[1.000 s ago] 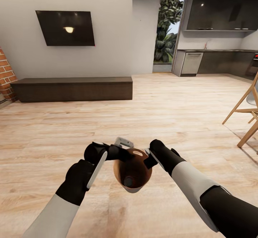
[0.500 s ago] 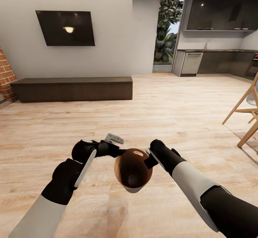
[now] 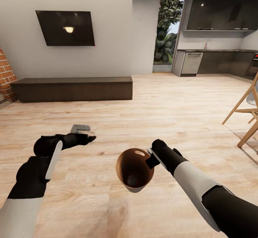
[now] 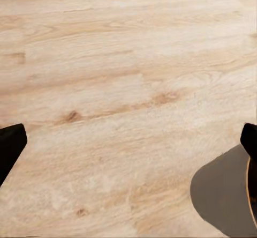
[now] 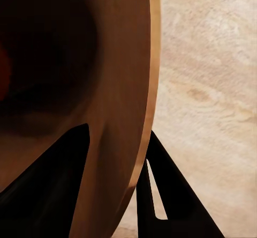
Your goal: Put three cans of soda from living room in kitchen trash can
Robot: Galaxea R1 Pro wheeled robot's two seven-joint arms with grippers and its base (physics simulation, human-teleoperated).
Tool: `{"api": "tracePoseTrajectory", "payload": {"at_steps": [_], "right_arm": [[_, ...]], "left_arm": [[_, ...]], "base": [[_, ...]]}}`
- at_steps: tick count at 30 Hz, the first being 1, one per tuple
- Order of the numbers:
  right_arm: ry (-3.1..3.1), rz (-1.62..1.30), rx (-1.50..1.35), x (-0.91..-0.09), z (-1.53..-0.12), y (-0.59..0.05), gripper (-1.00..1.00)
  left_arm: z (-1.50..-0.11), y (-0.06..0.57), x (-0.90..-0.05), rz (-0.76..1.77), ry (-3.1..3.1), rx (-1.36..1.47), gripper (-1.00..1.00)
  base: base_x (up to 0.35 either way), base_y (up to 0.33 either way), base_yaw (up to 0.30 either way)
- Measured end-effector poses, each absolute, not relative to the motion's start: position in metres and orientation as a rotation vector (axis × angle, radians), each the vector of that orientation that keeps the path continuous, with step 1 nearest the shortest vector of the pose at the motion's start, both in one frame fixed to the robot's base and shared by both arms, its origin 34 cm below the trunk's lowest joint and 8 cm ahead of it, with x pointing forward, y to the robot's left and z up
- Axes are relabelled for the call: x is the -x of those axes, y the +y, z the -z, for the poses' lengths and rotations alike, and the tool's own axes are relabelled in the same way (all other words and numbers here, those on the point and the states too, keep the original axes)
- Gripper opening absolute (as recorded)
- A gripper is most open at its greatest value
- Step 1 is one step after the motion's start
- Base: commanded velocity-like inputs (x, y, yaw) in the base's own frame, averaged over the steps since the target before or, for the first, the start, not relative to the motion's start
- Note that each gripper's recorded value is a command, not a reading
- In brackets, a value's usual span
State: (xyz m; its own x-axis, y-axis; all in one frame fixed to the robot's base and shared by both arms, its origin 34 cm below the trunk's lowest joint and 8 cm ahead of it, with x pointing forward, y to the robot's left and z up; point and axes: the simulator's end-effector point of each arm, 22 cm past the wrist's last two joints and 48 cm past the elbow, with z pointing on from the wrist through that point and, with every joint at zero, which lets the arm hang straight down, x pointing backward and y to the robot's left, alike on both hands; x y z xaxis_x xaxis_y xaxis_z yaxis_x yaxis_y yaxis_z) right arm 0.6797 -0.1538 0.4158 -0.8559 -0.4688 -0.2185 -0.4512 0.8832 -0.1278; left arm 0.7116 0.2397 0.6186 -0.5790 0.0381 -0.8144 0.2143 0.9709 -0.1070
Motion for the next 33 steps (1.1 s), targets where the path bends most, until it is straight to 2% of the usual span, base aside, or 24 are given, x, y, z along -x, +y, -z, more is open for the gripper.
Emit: {"api": "tracePoseTrajectory", "payload": {"at_steps": [10, 13, 33], "right_arm": [[2.818, 0.133, 0.609, -0.694, -0.426, -0.195, -1.00], [2.795, 0.219, 0.616, -0.704, -0.433, -0.216, -1.00], [2.814, 0.162, 0.415, -0.713, -0.443, -0.261, -1.00]], "left_arm": [[-0.617, 0.272, -0.714, 0.205, 2.093, -0.106, 1.00], [-0.605, 0.272, -0.708, 0.202, 2.088, -0.110, 1.00], [-0.532, 0.270, -0.661, 0.169, 1.985, -0.147, 1.00]], "base": [[0.000, 0.000, 0.000], [0.000, 0.000, 0.000], [0.000, 0.000, 0.000]]}}
